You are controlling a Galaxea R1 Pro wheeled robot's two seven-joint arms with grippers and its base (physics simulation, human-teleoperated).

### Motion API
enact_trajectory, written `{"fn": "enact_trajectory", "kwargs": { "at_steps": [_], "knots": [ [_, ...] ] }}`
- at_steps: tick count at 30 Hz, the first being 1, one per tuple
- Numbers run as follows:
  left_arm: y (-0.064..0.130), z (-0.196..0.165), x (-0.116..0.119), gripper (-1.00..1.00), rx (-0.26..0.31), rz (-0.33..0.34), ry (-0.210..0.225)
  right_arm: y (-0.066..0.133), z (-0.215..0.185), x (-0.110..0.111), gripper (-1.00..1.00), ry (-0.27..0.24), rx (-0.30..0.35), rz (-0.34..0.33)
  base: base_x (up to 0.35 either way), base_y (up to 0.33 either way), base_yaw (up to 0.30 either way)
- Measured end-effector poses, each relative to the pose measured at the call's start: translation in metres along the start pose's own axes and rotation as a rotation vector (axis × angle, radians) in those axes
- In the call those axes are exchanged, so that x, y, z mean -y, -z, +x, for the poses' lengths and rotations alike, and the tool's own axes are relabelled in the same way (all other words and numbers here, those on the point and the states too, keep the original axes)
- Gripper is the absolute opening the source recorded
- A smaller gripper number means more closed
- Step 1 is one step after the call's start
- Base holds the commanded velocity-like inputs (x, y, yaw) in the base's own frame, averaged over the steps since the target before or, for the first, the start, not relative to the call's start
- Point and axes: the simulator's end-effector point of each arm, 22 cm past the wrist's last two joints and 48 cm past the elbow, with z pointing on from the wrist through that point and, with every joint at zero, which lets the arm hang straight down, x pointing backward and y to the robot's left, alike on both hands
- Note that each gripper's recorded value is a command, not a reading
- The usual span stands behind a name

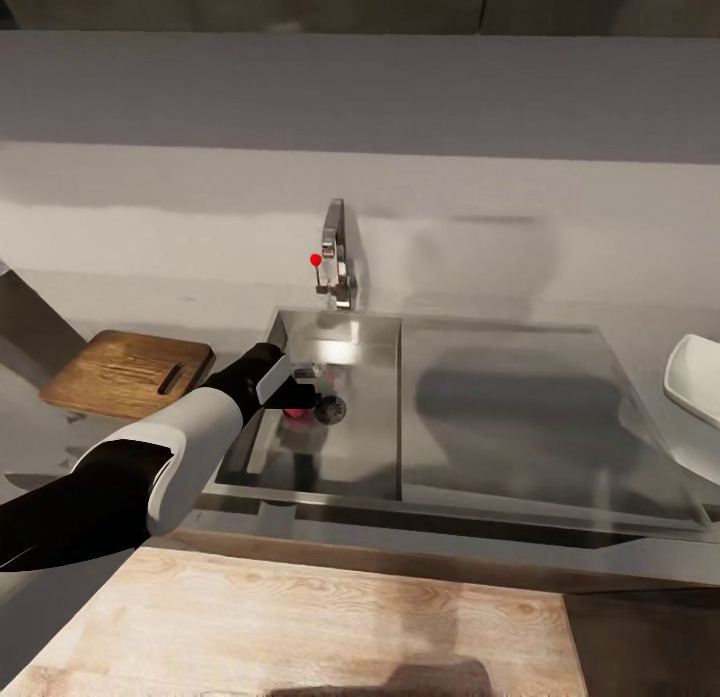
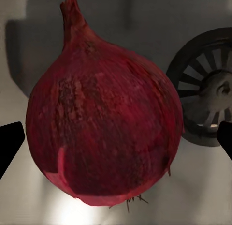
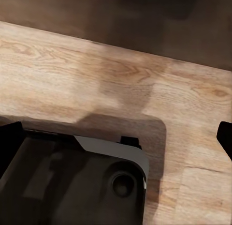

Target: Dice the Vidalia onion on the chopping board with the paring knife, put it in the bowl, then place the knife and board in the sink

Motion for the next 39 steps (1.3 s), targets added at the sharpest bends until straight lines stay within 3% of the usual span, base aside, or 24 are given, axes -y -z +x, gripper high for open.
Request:
{"fn": "enact_trajectory", "kwargs": {
  "at_steps": [16,31,39],
  "knots": [
    [0.001,-0.001,0.000,-1.00,0.004,-0.002,-0.002,0.000,0.000,-0.001,1.00,0.000,0.000,-0.002,0.000,0.000,-0.004],
    [0.014,-0.008,0.002,-1.00,0.025,0.000,-0.003,0.000,-0.009,0.000,1.00,0.002,0.021,0.000,0.000,0.000,-0.084],
    [0.038,-0.038,0.007,-1.00,0.108,0.011,-0.008,0.000,-0.014,0.001,1.00,0.002,0.033,0.001,0.000,0.000,-0.089]
  ]
}}
